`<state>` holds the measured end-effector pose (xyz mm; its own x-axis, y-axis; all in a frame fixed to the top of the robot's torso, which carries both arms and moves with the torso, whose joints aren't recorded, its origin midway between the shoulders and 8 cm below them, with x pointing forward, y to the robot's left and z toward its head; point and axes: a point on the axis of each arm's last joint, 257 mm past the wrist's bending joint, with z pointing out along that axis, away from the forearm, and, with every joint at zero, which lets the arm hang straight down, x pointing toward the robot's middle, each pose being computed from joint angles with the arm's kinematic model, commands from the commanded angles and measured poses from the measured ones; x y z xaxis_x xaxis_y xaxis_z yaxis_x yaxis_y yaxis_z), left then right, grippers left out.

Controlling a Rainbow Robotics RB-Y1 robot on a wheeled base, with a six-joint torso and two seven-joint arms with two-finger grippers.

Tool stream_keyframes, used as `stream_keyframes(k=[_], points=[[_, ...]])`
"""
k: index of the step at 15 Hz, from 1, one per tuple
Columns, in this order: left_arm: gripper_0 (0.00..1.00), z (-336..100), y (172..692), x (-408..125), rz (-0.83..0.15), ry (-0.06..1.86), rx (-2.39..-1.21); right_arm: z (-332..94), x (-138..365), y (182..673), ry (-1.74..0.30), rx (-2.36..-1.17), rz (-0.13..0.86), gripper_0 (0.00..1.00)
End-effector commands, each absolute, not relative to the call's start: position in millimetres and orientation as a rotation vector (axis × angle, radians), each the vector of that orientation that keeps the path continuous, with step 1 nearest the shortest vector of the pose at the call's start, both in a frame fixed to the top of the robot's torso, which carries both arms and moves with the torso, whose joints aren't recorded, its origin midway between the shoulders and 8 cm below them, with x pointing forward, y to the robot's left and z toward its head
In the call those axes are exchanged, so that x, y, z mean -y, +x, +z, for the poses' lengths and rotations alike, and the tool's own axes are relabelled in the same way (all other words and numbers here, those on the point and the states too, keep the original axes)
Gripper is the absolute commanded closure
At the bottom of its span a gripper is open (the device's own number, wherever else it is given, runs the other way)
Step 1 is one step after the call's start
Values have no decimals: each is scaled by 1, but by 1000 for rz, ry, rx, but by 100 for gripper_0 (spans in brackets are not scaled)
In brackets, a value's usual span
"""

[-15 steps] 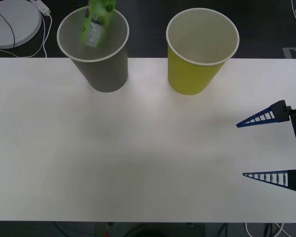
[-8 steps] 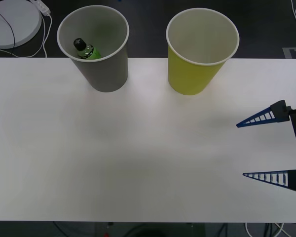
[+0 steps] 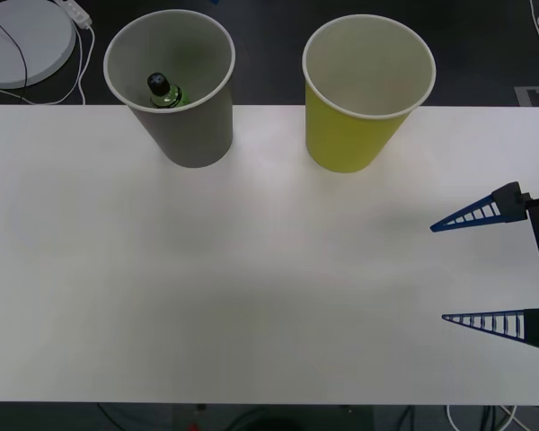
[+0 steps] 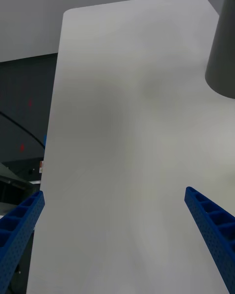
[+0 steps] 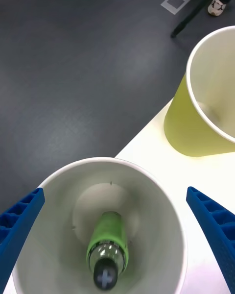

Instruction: Put the can into the green bin and the plastic bottle into the gray bin

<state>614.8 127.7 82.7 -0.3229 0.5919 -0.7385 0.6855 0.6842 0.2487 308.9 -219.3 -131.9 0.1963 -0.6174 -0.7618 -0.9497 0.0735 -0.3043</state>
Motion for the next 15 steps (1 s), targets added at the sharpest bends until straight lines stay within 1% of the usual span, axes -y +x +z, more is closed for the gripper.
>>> stream_keyframes(k=[1, 4, 11, 13, 15], points=[[0, 82, 609, -131, -126, 1004, -2028, -132, 219, 309, -1633, -1510, 499, 0], [0, 80, 599, -134, -171, 1018, -2043, -132, 219, 309, -1633, -1510, 499, 0], [0, 78, 574, -157, -145, 1070, -2071, -132, 219, 309, -1633, -1510, 499, 0], [0, 68, 567, -157, -180, 1036, -2065, -132, 219, 309, -1633, -1510, 499, 0], [0, 61, 557, -162, -188, 1043, -2051, -132, 219, 309, -1633, -1510, 499, 0]])
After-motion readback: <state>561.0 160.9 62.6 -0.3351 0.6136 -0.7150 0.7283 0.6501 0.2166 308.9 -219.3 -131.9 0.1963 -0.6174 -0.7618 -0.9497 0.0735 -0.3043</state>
